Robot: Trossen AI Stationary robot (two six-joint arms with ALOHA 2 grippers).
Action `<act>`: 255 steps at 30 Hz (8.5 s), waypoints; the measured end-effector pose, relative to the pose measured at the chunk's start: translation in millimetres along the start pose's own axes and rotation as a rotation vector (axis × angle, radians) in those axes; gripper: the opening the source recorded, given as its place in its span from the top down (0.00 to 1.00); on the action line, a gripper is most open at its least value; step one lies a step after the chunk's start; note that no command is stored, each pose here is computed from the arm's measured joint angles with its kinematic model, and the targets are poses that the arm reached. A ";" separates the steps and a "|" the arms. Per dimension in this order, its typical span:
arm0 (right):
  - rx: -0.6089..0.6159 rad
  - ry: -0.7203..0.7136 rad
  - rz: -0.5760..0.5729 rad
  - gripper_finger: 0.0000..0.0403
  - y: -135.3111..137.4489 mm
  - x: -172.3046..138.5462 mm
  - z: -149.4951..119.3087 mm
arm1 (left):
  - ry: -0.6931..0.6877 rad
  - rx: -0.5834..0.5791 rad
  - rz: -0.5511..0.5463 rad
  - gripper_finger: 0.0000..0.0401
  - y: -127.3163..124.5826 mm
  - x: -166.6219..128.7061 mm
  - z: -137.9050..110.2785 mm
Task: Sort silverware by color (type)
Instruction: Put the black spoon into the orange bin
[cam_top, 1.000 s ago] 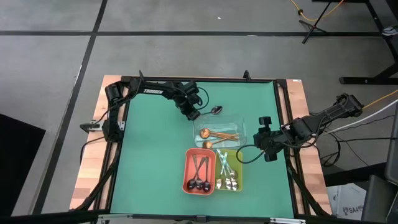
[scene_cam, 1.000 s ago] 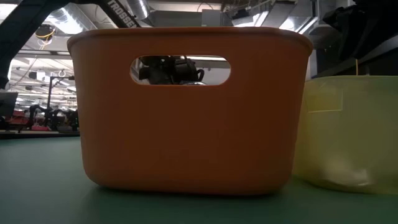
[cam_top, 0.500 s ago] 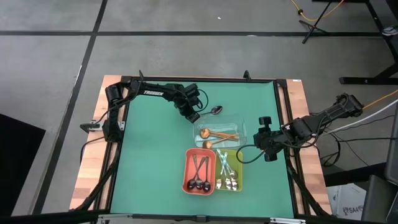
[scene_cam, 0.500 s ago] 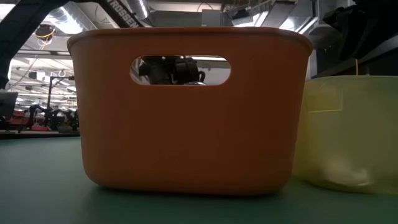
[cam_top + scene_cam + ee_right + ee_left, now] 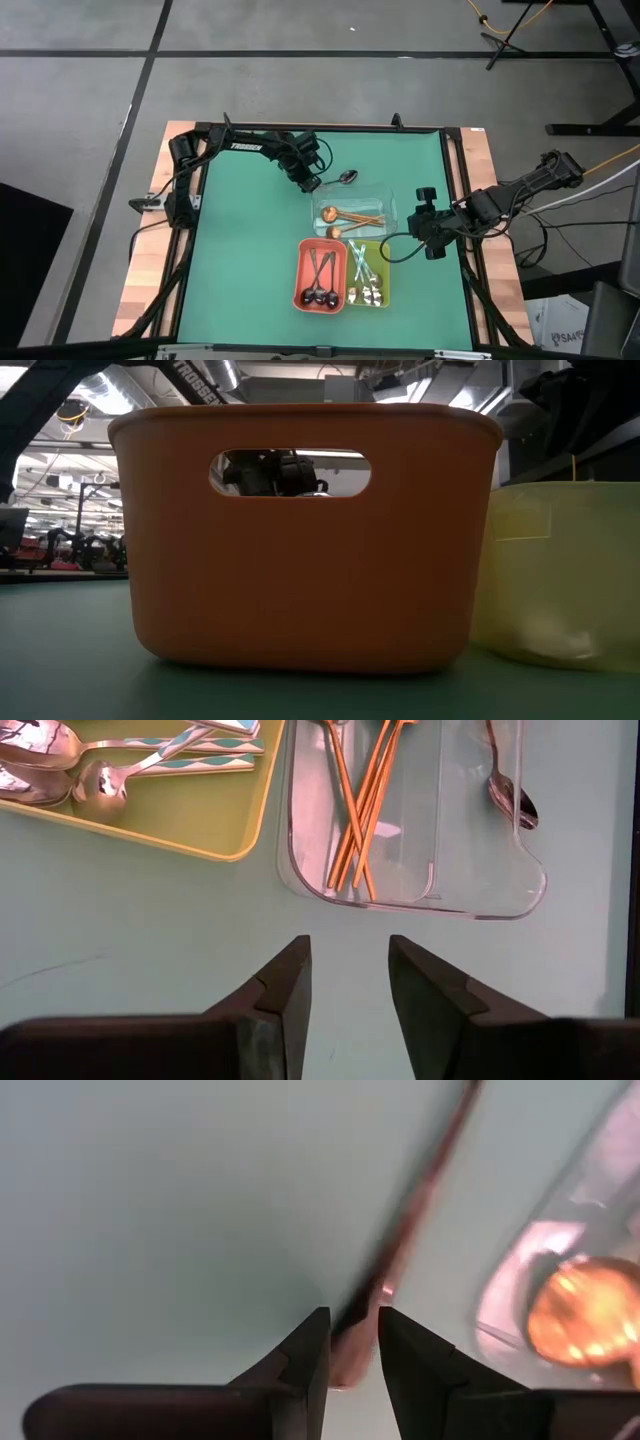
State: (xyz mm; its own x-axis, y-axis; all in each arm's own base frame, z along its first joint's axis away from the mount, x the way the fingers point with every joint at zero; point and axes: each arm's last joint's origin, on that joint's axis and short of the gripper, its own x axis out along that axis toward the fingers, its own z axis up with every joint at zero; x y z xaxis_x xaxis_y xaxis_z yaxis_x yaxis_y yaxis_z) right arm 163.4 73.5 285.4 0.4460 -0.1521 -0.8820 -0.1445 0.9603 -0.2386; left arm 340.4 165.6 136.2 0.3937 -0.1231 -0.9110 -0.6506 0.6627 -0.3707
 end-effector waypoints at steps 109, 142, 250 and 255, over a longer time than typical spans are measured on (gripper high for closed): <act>-0.001 0.010 0.042 0.69 1.2 0.0 -0.3 | 0.006 -0.126 0.056 0.79 -45.9 14.3 -23.6; -0.012 0.010 0.041 0.69 1.2 0.0 -0.3 | 0.074 -0.293 -0.142 0.79 -31.4 7.1 -11.2; -0.007 -0.004 -0.009 0.69 -0.3 0.0 0.3 | -0.201 0.742 0.185 0.98 -3.3 31.3 19.1; -0.007 -0.004 -0.008 0.69 -0.2 0.0 0.3 | -0.213 0.714 0.179 0.98 -5.9 26.0 18.7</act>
State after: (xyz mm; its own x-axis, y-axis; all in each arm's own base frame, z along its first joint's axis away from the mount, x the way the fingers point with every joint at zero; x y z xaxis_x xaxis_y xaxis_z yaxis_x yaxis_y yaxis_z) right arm 163.7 73.3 285.6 0.4511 -0.1588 -0.8782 -0.1469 0.9574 -0.2485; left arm 366.6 172.3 118.2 0.4854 0.1285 -0.8648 -0.1676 0.9845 0.0522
